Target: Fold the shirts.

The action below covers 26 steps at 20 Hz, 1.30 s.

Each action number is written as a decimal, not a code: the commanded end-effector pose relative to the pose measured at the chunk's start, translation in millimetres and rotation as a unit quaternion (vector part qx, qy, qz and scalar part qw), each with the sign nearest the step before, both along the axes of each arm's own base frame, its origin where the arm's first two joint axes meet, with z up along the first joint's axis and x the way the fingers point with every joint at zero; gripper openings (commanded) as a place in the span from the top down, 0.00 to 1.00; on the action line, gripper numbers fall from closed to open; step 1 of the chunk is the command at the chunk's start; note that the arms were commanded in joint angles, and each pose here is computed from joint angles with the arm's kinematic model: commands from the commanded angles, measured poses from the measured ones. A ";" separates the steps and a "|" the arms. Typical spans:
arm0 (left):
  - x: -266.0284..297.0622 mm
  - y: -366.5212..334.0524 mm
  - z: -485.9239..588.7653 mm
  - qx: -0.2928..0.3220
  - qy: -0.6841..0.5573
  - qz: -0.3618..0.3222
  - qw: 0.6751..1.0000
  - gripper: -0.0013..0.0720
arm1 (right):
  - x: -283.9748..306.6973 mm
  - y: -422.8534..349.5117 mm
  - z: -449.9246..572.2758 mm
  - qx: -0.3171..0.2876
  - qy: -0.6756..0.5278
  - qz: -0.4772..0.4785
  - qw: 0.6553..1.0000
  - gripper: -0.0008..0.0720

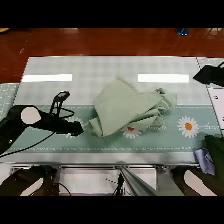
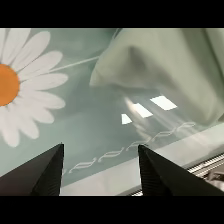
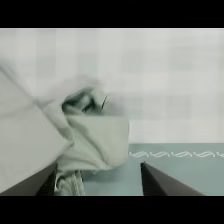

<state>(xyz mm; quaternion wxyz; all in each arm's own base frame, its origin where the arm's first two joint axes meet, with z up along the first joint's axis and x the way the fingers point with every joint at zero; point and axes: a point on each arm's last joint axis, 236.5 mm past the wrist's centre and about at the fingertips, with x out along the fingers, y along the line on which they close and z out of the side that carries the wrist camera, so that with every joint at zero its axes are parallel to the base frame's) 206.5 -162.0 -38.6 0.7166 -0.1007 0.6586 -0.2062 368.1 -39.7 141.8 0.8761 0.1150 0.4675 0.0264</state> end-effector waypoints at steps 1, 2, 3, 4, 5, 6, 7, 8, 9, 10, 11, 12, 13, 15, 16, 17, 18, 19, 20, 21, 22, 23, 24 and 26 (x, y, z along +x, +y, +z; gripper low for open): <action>18.7 -14.7 -2.8 -0.086 -0.001 0.059 0.995 0.16 | 5.5 -28.5 12.4 0.052 -0.036 -0.049 0.997 0.17; 23.6 -15.8 -5.5 -0.100 0.003 0.070 0.993 0.13 | 5.8 -29.4 10.2 0.049 -0.033 -0.047 0.997 0.17; 26.0 -16.6 -9.9 -0.106 0.010 0.074 0.992 0.13 | 6.4 -29.1 9.1 0.050 -0.033 -0.046 0.997 0.18; 27.2 -17.2 -16.8 -0.108 0.020 0.076 0.991 0.13 | 7.3 -28.5 8.1 0.052 -0.032 -0.045 0.997 0.18; 27.0 -17.7 -24.5 -0.106 0.032 0.078 0.991 0.13 | 7.5 -28.5 7.4 0.051 -0.032 -0.042 0.997 0.17; 26.5 -19.1 -33.0 -0.107 0.047 0.083 0.990 0.13 | 7.7 -28.6 6.4 0.051 -0.031 -0.041 0.997 0.18; 27.4 -23.4 -38.2 -0.116 0.057 0.085 0.988 0.13 | 7.9 -28.7 5.7 0.050 -0.030 -0.040 0.997 0.18; 30.2 -30.6 -41.1 -0.133 0.065 0.089 0.985 0.13 | 7.7 -28.9 5.5 0.050 -0.029 -0.040 0.998 0.18; 33.8 -38.4 -42.1 -0.154 0.070 0.095 0.981 0.14 | 7.7 -28.8 5.5 0.050 -0.030 -0.040 0.998 0.18; 37.9 -46.0 -42.2 -0.175 0.072 0.099 0.977 0.15 | 7.3 -28.6 5.3 0.050 -0.029 -0.039 0.998 0.18; 42.0 -50.3 -44.2 -0.188 0.077 0.111 0.973 0.17 | 6.9 -28.3 5.0 0.050 -0.027 -0.038 0.998 0.18; 43.9 -51.9 -47.7 -0.192 0.085 0.122 0.970 0.19 | 6.6 -28.2 4.8 0.050 -0.027 -0.038 0.998 0.18; 42.9 -51.8 -51.9 -0.190 0.092 0.124 0.969 0.48 | 6.0 -29.0 4.1 0.045 -0.026 -0.035 0.998 0.18; 41.7 -51.6 -54.8 -0.189 0.092 0.118 0.971 0.85 | 1.5 -41.8 -4.6 0.018 -0.010 -0.039 0.999 0.18; 41.7 -51.7 -54.1 -0.189 0.088 0.113 0.971 0.90 | -1.3 -47.3 -11.3 0.014 0.001 -0.044 0.999 0.18; 40.7 -52.2 -53.6 -0.190 0.088 0.109 0.972 0.94 | -4.5 -52.2 -22.3 0.025 0.015 -0.053 0.998 0.20; 38.8 -53.0 -52.7 -0.192 0.087 0.100 0.972 0.94 | -9.4 -57.3 -36.8 0.043 0.031 -0.066 0.996 0.20; 36.1 -54.1 -51.7 -0.194 0.091 0.095 0.972 0.94 | -14.7 -61.1 -52.5 0.064 0.047 -0.079 0.994 0.20; 33.9 -55.1 -50.6 -0.196 0.093 0.089 0.972 0.94 | -20.6 -64.7 -70.2 0.086 0.064 -0.094 0.990 0.20; 31.9 -55.9 -49.3 -0.199 0.092 0.081 0.972 0.94 | -25.7 -66.8 -86.9 0.103 0.079 -0.106 0.986 0.20; 30.3 -56.7 -47.6 -0.201 0.091 0.074 0.973 0.94 | -30.1 -66.8 -104.2 0.120 0.095 -0.113 0.982 0.20; 29.3 -57.5 -45.3 -0.203 0.086 0.064 0.973 0.94 | -33.2 -63.5 -119.4 0.131 0.109 -0.111 0.979 0.20; 29.0 -58.0 -43.5 -0.205 0.084 0.060 0.973 0.94 | -35.6 -55.1 -134.0 0.142 0.123 -0.095 0.978 0.19; 29.8 -58.1 -41.1 -0.206 0.080 0.060 0.973 0.94 | -33.2 -35.6 -157.1 0.157 0.141 -0.057 0.976 0.19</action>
